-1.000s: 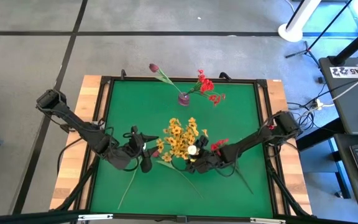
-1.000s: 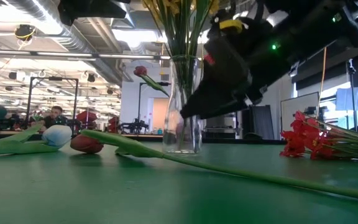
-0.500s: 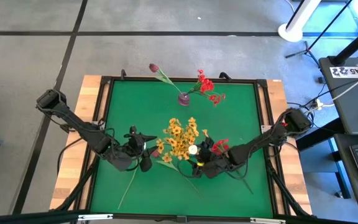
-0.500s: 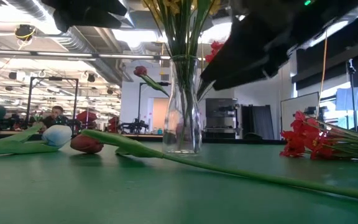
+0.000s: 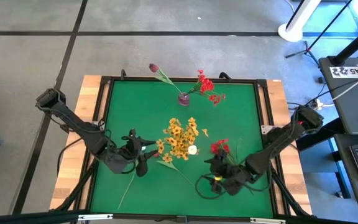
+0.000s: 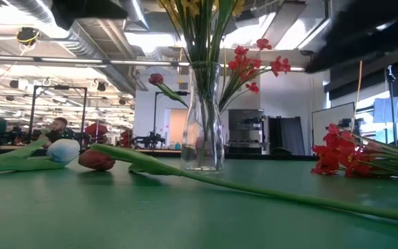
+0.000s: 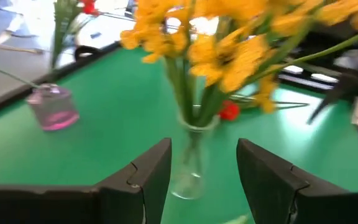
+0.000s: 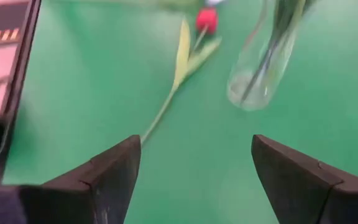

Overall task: Sort flowers into vase by color
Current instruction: Put the red flowers into the purple vase

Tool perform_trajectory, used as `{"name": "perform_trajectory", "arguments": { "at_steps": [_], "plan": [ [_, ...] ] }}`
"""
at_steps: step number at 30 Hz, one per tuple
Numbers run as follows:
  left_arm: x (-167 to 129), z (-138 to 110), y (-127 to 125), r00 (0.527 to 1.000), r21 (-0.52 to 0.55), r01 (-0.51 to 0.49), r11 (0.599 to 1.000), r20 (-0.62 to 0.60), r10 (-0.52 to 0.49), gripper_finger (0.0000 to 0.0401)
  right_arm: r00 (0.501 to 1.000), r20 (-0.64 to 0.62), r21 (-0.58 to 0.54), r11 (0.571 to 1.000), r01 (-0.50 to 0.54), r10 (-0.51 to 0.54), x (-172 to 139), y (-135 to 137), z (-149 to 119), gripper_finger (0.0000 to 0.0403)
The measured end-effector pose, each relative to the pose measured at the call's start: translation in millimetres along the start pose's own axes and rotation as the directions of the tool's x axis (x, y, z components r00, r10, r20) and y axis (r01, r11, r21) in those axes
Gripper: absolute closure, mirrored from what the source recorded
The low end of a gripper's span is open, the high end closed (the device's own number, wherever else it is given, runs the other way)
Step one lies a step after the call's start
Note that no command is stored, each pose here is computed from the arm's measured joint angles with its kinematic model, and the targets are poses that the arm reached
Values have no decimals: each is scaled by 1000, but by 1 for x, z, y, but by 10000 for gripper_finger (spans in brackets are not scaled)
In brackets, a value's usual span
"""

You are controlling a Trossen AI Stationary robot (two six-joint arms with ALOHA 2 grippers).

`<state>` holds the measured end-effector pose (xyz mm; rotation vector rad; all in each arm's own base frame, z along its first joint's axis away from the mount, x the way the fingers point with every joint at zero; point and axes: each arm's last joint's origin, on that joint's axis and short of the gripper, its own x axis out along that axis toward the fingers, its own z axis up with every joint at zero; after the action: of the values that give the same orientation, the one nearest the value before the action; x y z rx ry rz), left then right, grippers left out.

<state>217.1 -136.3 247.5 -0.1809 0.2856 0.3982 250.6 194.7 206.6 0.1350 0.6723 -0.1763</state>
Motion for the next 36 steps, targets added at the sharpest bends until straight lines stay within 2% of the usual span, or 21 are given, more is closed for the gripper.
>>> {"name": "perform_trajectory", "arguments": {
  "at_steps": [3, 6, 10, 13, 16, 20, 25, 28, 32, 36],
  "plan": [
    [-9, 6, 1, 998, -39, 62, 997, -7, -63, 226, 997, -78, 47, 999, 6, -3, -14, -2, -9, 97],
    [-19, 12, 2, 994, -67, 107, 992, 2, -107, 226, 974, -218, 123, 989, 86, -58, -26, -13, -20, 97],
    [-28, 15, 2, 990, -91, 138, 986, 11, -137, 226, 873, -470, 203, 947, 247, -128, -35, -29, -36, 97],
    [-29, 14, 1, 989, -97, 144, 985, 6, -145, 226, 794, -593, 221, 922, 319, -133, -39, -34, -42, 97],
    [-30, 14, 1, 989, -108, 148, 983, 4, -148, 226, 765, -630, 218, 916, 338, -132, -40, -35, -44, 97],
    [-31, 13, 0, 988, -117, 155, 981, 1, -156, 226, 758, -637, 250, 893, 374, -139, -37, -38, -50, 97],
    [-31, 13, 0, 987, -122, 159, 980, -2, -160, 226, 707, -701, 298, 861, 412, -96, -21, -54, -80, 97],
    [-31, 13, 0, 986, -122, 164, 979, -5, -166, 226, 716, -696, 338, 857, 390, -50, -14, -61, -96, 104],
    [-31, 13, -1, 984, -122, 173, 977, -12, -176, 226, 715, -697, 344, 853, 392, -48, -13, -63, -101, 142],
    [-31, 12, 0, 985, -117, 170, 978, -15, -173, 226, 719, -693, 325, 865, 382, -57, -15, -59, -94, 216]
  ]
}}
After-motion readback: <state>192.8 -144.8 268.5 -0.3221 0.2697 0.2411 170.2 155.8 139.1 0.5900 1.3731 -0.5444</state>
